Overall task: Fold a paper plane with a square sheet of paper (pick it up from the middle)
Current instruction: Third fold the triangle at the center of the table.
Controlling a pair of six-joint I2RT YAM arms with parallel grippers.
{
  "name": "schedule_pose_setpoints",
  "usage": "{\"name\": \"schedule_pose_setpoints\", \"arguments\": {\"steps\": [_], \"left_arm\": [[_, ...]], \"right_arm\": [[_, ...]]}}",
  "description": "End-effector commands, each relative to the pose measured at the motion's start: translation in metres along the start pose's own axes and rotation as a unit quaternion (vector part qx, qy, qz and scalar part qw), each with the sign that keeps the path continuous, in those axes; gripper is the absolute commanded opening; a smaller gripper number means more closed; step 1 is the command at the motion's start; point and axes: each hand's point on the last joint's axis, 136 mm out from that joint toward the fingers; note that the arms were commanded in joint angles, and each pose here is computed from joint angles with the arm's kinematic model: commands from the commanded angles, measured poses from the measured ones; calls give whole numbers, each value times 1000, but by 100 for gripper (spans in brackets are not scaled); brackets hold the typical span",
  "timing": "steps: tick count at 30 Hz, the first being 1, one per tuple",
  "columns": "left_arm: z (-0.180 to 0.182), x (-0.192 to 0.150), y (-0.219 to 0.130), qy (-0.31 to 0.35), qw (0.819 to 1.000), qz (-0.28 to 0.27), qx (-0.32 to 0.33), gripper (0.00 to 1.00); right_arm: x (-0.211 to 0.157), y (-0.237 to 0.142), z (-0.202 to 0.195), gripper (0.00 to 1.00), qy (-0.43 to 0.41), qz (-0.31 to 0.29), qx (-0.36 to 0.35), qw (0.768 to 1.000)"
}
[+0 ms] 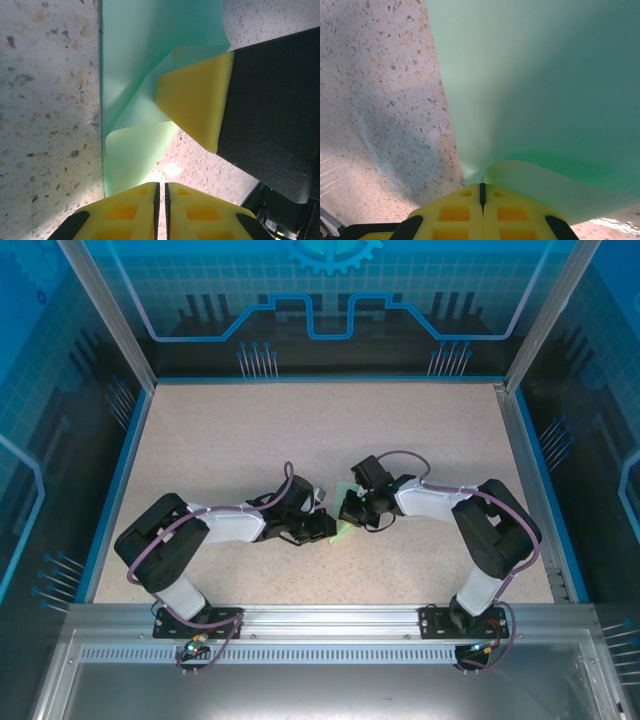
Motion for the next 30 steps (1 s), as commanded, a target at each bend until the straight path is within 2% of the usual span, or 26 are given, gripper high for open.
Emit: {"name": "schedule_pose_setpoints", "arguments": {"steps": [1,30], "left_arm": [[-6,0,4,8,1000,5,1,16],[6,-1,13,2,999,21,28,15]], "right_arm": [[-6,0,-2,2,3,3,-7,1000],[-7,1,-8,2,4,7,-23,1000]]}}
Point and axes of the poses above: each hand's point on the last joint's axis, 136 mm out from that joint toward the fingers, its own y axis out along the fingers, its own z axis along the line the jaws close on, x = y × z, and after that the axes turned 9 degrees about -y, right-handed
